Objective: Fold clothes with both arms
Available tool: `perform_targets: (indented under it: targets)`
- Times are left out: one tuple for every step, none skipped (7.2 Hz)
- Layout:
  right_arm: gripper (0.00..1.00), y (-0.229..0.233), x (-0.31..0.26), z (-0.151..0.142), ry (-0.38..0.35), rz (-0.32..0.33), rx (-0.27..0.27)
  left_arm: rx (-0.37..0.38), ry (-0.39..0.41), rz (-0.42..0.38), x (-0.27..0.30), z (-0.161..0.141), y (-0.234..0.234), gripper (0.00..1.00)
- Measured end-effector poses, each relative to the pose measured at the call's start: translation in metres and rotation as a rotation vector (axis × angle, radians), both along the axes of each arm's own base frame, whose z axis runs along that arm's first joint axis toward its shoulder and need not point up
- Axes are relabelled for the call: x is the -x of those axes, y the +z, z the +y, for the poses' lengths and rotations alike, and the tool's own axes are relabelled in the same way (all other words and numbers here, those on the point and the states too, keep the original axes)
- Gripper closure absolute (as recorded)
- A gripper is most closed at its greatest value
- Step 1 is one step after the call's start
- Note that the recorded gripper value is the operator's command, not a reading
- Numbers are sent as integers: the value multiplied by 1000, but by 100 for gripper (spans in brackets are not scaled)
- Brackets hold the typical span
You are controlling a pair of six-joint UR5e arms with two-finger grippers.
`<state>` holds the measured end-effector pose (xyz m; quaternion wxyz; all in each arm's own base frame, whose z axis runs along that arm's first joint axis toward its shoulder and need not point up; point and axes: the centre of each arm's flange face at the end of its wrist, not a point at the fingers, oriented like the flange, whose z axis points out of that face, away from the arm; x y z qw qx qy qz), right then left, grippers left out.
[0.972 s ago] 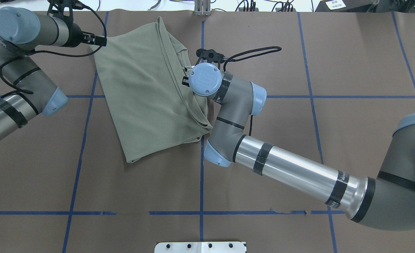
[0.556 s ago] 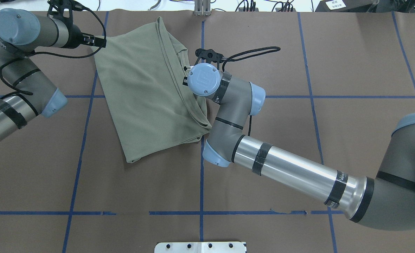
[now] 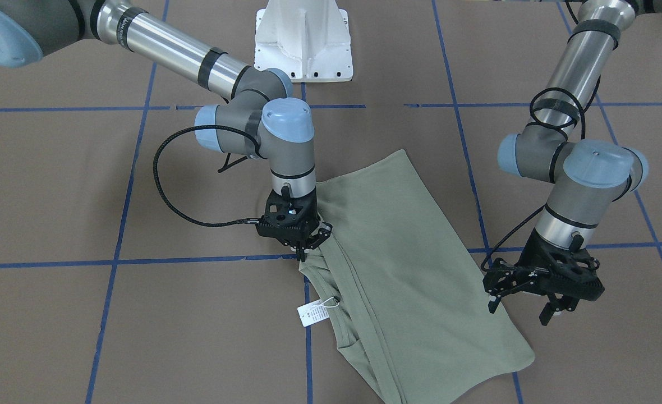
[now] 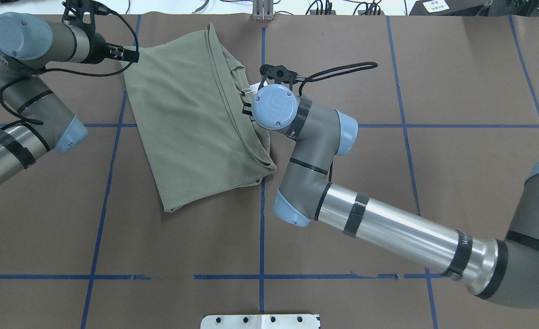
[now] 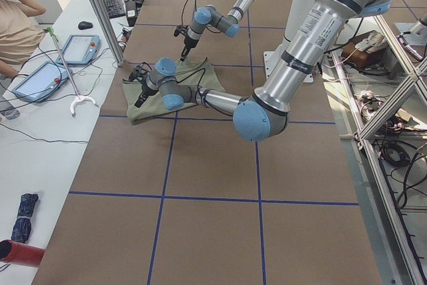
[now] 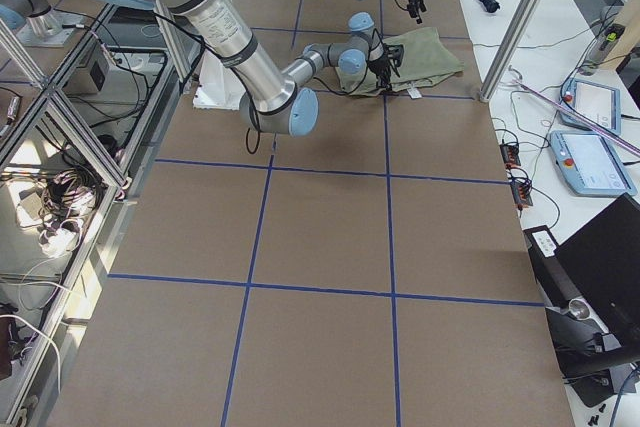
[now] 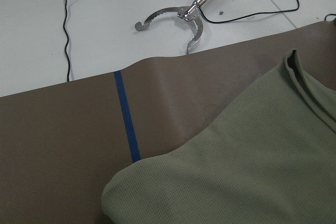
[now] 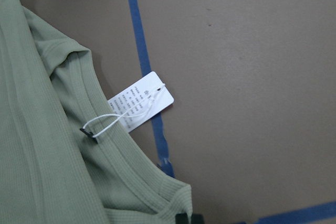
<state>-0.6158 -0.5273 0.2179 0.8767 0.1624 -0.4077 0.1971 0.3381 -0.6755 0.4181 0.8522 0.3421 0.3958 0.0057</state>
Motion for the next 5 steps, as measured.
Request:
perform_targets:
  targets:
    - [100,15,-19,30,-14,0,-1,1,-2,5,0,0,0,0]
    - [100,34,-37,67,-28,5,-13,2,-2,7,-1,1,-1,0]
    - [100,57,-57,104,-39,14,-33,2,-2,9,-1,1,-1,0]
    - [100,78,-80,136,-48,25,-48,2,-2,10,-2,1,-1,0]
    - [29,94,-99,156,-55,36,-55,2,0,11,-3,2,-2,0]
